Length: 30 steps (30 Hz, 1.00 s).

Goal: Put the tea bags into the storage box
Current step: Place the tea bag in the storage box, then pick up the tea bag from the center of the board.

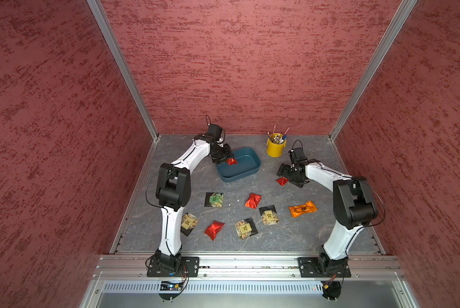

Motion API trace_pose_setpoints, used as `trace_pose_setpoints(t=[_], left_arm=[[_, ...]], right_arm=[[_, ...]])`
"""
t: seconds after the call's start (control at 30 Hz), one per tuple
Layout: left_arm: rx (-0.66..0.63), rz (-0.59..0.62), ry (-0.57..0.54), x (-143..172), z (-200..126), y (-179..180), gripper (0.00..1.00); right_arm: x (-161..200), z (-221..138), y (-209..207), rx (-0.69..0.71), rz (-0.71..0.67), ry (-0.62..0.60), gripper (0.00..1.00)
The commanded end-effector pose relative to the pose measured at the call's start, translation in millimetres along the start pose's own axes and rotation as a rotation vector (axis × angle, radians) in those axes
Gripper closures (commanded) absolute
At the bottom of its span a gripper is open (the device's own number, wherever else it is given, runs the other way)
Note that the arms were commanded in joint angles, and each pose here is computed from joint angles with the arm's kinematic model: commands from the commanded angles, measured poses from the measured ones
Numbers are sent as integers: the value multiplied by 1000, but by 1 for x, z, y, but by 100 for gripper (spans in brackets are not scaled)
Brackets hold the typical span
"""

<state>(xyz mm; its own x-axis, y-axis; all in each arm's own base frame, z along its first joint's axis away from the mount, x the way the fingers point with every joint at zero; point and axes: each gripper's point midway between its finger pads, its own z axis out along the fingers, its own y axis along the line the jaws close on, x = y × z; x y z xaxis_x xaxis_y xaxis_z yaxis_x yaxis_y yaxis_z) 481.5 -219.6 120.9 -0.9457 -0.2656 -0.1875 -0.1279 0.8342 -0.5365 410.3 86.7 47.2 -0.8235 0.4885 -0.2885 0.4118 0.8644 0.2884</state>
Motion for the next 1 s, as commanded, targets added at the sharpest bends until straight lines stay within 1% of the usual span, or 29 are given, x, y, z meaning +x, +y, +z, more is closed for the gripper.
trace_pose_setpoints(t=[0.0,0.13,0.3,0.5,0.63,0.73,0.77,0.87,0.97], left_arm=[[22,11,12,-4,10,-7,36],[41,24,12,-5,11,-12,24],[49,55,-14,-9,-5,-19,17],[50,55,-54,-9,-40,-18,14],[46,37,-73,-3,-62,-7,14],[30,28,-82,7,-77,4,14],[22,23,-86,11,-83,9,14],[-3,6,-100,26,-99,23,14],[-36,-12,-102,48,-112,39,14]], right_arm=[[-14,0,8,-28,7,-25,5],[-13,5,7,-22,7,-13,9],[-11,6,7,-28,14,-7,21],[-9,5,8,-37,20,-6,39],[-9,4,8,-48,14,-18,45],[-9,4,10,-60,4,-18,51],[-9,5,11,-67,0,-18,55],[-9,3,14,-83,-12,-16,62],[-8,-2,17,-110,-21,-21,62]])
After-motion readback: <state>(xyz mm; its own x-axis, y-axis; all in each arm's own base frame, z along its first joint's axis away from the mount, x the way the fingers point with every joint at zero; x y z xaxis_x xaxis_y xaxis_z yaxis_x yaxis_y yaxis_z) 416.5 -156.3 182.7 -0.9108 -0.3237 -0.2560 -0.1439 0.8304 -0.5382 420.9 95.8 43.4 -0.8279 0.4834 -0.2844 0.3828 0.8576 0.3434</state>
